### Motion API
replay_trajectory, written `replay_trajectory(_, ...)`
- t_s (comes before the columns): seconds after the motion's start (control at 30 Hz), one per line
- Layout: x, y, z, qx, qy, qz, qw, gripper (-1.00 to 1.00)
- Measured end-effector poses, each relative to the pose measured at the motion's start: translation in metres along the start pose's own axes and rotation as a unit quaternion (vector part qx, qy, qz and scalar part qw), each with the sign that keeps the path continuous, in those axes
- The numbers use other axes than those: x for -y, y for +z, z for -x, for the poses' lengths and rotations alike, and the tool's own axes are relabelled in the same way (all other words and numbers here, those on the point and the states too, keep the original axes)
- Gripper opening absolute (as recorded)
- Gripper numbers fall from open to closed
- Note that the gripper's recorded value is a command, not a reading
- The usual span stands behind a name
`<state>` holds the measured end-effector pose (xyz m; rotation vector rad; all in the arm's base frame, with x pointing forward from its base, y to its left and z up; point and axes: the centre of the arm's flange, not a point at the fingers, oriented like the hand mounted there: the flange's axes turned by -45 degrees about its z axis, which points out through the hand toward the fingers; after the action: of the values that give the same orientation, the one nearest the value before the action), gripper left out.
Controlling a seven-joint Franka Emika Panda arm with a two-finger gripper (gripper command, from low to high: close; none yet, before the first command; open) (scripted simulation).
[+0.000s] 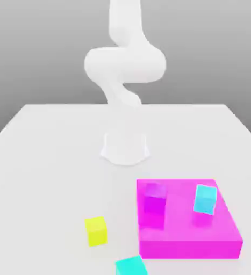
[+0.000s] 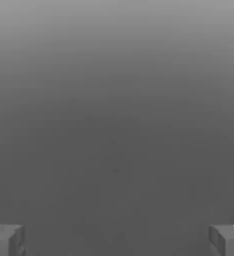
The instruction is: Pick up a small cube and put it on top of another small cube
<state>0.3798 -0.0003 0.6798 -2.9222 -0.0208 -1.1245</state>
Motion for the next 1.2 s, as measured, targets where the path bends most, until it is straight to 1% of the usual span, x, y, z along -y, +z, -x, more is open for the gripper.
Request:
replay_trajectory(0.2,0.001,0.112,0.006,0.079,-0.028,-0.016,0.996,0.00)
replay_trajectory(0.43,0.005,0.234,0.043,0.168,-0.060,-0.031,0.983,0.00)
replay_trajectory(0.67,0.010,0.345,0.108,0.255,-0.095,-0.042,0.961,0.00)
replay_trajectory(0.9,0.009,0.435,0.199,0.340,-0.128,-0.048,0.930,0.00)
replay_trajectory(0.97,0.009,0.457,0.222,0.352,-0.134,-0.049,0.925,0.00)
replay_trajectory(1.07,0.009,0.489,0.252,0.355,-0.135,-0.049,0.924,0.00)
replay_trajectory(1.1,0.009,0.495,0.259,0.355,-0.135,-0.049,0.924,-1.00)
replay_trajectory(1.2,0.009,0.495,0.259,0.356,-0.135,-0.049,0.923,-1.00)
